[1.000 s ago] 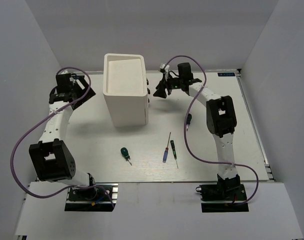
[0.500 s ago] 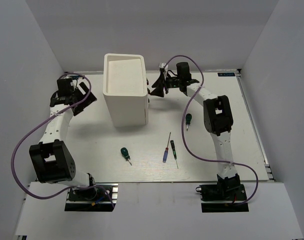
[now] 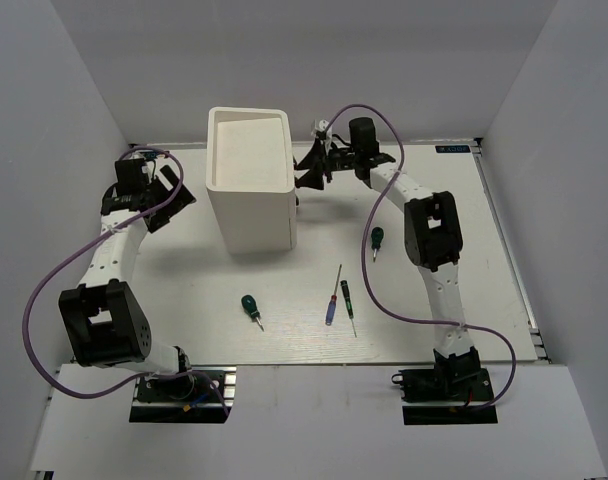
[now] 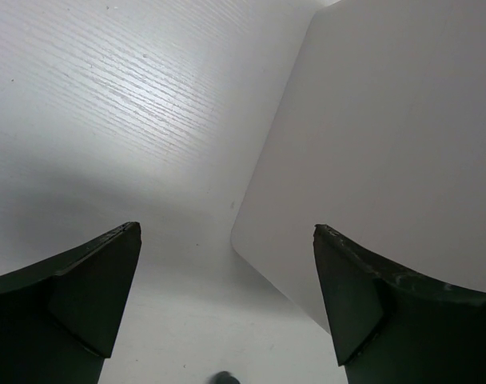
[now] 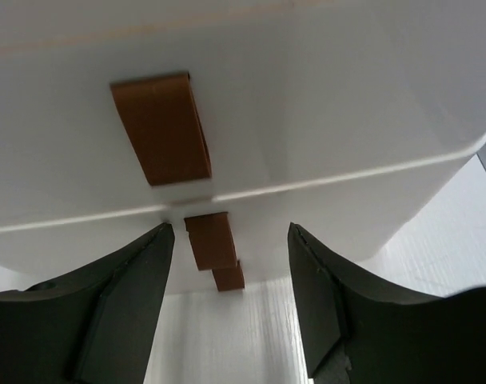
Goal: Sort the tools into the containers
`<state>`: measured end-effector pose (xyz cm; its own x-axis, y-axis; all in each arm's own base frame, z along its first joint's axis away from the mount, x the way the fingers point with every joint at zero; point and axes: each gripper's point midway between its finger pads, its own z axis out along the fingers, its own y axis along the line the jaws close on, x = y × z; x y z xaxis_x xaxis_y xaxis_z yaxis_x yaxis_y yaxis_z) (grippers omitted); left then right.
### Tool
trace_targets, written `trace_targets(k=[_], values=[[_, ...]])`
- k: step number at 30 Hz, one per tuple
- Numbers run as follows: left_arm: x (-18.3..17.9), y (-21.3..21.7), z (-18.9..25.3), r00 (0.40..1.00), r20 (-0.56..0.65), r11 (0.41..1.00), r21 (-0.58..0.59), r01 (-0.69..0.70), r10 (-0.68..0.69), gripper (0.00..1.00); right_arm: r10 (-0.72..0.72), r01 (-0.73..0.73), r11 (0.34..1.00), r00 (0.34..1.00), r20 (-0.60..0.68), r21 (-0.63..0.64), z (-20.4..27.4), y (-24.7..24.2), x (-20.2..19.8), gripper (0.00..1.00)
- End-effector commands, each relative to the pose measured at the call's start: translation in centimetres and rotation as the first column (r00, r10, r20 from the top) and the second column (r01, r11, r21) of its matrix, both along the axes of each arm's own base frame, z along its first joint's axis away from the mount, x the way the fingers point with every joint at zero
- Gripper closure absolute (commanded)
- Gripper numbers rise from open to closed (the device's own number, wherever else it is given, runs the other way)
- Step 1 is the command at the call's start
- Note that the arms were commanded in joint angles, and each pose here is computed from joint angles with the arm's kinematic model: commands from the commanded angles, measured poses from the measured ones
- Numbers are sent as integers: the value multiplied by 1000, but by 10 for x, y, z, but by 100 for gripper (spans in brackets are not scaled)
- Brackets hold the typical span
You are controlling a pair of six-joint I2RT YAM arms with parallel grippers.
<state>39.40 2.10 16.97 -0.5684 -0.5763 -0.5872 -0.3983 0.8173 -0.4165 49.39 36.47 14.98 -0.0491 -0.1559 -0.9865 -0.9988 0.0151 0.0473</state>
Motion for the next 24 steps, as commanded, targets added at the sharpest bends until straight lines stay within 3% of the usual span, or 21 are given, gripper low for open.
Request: trace_targets(k=[1, 8, 15, 17, 20, 24], values=[[-4, -2, 18, 998, 60, 1000, -13, 2, -2, 1, 63, -65, 997, 997, 36, 34, 12, 15, -4, 36], [-7, -3, 24, 998, 70, 1000, -11, 2, -2, 1, 96, -97, 995, 995, 16, 38, 10, 25, -10, 44], [-9, -3, 22, 998, 60, 1000, -13, 2, -2, 1, 163, -162, 985, 986, -23, 57, 5, 22, -24, 61], [-9, -3, 26, 998, 69, 1000, -11, 2, -2, 1, 182, -180, 982, 983, -23, 63, 6, 23, -28, 72], [-9, -3, 26, 998, 70, 1000, -11, 2, -2, 1, 167, -165, 984, 986, -19, 62, 7, 21, -27, 100], [-10, -3, 29, 997, 80, 1000, -9, 3, -2, 1, 109, -109, 993, 994, 14, 44, 12, 14, -25, 100]])
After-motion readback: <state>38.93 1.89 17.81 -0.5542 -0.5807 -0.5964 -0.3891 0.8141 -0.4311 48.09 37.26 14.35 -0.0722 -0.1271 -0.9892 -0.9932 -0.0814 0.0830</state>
